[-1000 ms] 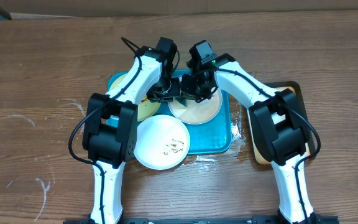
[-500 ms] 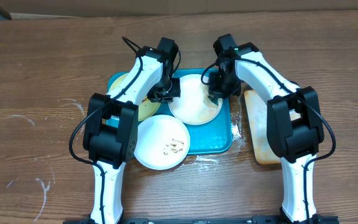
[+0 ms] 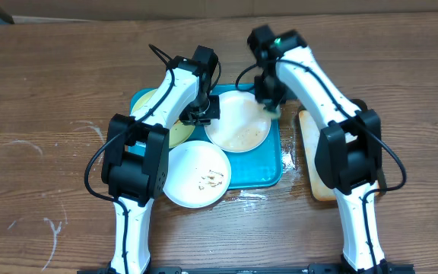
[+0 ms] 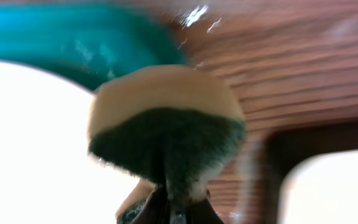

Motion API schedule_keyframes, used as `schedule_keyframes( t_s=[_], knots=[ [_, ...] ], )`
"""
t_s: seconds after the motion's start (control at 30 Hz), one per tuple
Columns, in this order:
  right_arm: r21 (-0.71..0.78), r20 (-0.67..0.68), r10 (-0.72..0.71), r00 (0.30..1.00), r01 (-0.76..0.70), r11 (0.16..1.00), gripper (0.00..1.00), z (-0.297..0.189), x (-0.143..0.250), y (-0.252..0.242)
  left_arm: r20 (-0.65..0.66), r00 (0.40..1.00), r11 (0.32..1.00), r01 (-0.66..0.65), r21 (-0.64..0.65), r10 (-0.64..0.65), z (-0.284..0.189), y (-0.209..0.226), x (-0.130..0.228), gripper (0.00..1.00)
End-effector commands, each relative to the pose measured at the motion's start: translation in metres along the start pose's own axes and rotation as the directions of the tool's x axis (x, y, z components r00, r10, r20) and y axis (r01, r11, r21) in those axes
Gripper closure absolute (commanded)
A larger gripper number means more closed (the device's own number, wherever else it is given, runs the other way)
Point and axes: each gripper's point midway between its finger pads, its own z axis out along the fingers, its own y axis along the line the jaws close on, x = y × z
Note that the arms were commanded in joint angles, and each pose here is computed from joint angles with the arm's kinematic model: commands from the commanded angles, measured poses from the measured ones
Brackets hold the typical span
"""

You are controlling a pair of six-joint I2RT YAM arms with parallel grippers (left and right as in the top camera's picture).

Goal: Clean dirty plates on tray and stack at the side

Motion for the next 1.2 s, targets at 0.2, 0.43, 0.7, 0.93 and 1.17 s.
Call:
schedule_keyframes(
  t_s=[0.2, 0.43, 0.7, 0.93, 1.17],
  knots=[
    [0.054, 0.131, 0.025, 0.991, -0.032, 0.998, 0.96, -0.069, -0.025, -0.027, 0.033, 0.999, 0.995, 0.038, -0.092, -0.035, 0.002, 0.022, -0.009, 0.96],
    [0.029, 0.176, 0.044, 0.983, -0.050, 0.998, 0.96, -0.098, -0.025, -0.035, 0.106, 0.994, 1.000, 0.022, -0.007, -0.021, -0.030, -0.003, -0.031, 0.96],
    [-0.024, 0.141, 0.109, 0.984, -0.107, 0.994, 0.96, -0.105, -0.023, -0.058, 0.250, 0.968, 0.999, -0.033, 0.003, 0.031, -0.109, -0.030, -0.056, 0.96],
    [-0.018, 0.101, 0.192, 0.976, -0.191, 0.981, 0.96, -0.102, -0.023, -0.099, 0.304, 0.949, 0.984, -0.029, -0.175, 0.082, -0.155, -0.020, -0.047, 0.96],
    [-0.018, 0.047, 0.263, 0.964, -0.263, 0.965, 0.96, -0.099, -0.016, -0.132, 0.255, 0.967, 0.939, 0.065, -0.338, 0.025, -0.164, 0.014, -0.022, 0.96]
  ],
)
